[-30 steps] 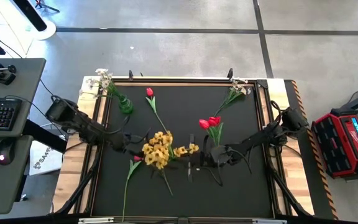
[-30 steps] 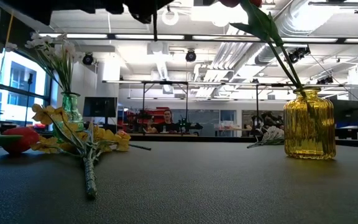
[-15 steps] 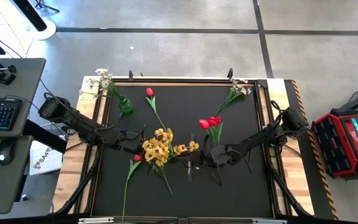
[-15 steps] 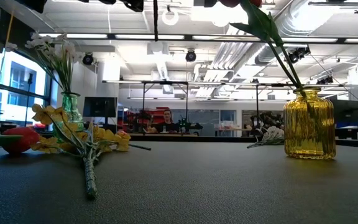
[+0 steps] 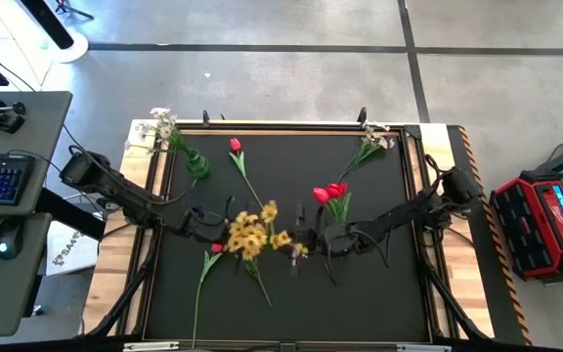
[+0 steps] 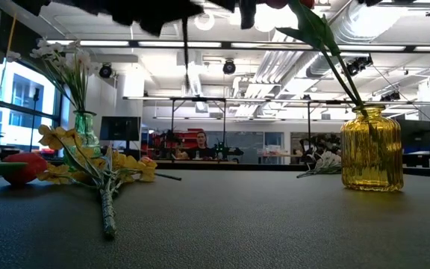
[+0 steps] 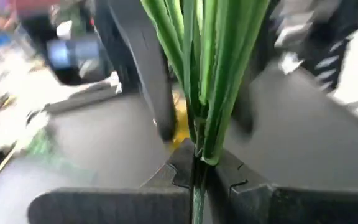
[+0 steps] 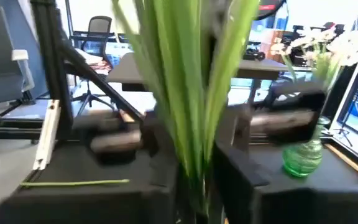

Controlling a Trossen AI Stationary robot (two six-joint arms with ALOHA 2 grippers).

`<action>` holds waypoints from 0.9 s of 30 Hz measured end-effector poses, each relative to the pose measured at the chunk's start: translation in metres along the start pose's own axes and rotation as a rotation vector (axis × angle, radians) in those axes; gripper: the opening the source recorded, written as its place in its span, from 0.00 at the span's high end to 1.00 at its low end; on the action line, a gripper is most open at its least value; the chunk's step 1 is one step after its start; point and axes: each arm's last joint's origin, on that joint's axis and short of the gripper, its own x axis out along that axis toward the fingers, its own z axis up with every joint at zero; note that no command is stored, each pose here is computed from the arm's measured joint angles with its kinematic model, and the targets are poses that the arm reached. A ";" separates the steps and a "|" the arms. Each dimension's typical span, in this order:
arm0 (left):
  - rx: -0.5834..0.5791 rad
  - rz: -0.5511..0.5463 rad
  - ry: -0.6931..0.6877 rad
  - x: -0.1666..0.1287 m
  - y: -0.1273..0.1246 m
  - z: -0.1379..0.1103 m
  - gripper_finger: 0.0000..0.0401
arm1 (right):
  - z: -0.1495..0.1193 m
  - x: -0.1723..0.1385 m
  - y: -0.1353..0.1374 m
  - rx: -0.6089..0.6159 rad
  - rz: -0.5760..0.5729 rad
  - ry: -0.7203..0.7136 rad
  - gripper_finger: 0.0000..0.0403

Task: Sort flowers into vase by color
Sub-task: Put the right yellow clustered flowers into the green flower vase

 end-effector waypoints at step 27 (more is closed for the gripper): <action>-0.298 0.876 0.072 -0.112 0.106 -0.031 0.99 | 0.053 -0.047 -0.046 -0.162 -0.209 0.189 0.35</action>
